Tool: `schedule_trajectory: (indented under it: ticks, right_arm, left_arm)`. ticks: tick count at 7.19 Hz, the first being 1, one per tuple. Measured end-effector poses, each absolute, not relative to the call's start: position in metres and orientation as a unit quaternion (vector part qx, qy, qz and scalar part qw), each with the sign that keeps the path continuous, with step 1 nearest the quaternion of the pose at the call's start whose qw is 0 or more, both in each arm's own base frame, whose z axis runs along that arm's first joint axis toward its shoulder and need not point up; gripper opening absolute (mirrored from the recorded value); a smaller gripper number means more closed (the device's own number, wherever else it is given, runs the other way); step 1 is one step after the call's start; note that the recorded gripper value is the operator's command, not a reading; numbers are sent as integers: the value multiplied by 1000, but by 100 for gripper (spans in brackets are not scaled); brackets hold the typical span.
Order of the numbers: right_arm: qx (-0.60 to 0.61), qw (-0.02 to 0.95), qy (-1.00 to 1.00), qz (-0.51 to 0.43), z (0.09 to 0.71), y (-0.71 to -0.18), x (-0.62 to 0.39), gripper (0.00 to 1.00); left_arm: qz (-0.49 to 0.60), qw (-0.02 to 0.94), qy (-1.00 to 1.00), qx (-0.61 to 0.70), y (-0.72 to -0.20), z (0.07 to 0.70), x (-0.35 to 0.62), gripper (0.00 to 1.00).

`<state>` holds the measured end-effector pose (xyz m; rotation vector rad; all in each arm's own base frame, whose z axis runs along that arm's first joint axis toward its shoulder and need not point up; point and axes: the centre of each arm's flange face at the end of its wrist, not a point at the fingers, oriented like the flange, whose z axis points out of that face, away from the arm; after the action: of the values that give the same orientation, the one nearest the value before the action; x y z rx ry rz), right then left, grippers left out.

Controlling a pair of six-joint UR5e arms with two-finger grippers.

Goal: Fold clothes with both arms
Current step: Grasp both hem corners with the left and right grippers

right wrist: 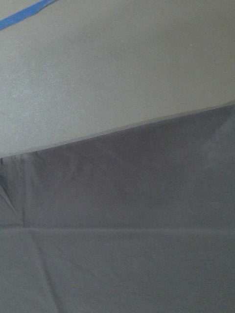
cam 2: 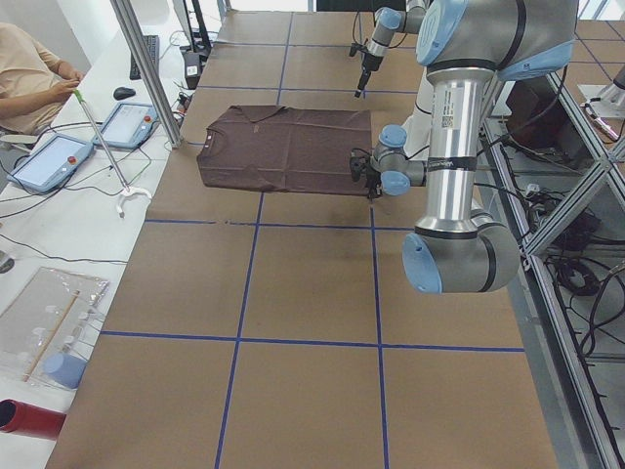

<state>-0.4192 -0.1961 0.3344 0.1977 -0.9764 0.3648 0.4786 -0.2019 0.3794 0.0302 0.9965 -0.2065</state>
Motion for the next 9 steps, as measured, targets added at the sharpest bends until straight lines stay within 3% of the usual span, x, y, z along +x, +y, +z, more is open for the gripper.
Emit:
schedule_trajectory:
  ticks: [2,3,4,9]
  right_arm:
    - [94,862,-466,174,334,-196,-419,95]
    - [96,863,-465,174,335,-195,-420,75]
    - [93,862,-463,184,336,-190,-423,69]
    - [99,876,-408,238,368,-150,-467,69]
  left_arm:
    - [-100,872,478,12,-200,378,479,0]
    - [-100,871,481,12,-199,375,478,0]
    - [-100,869,485,12,-199,370,476,0]
    - [-98,856,507,11,-198,344,467,0]
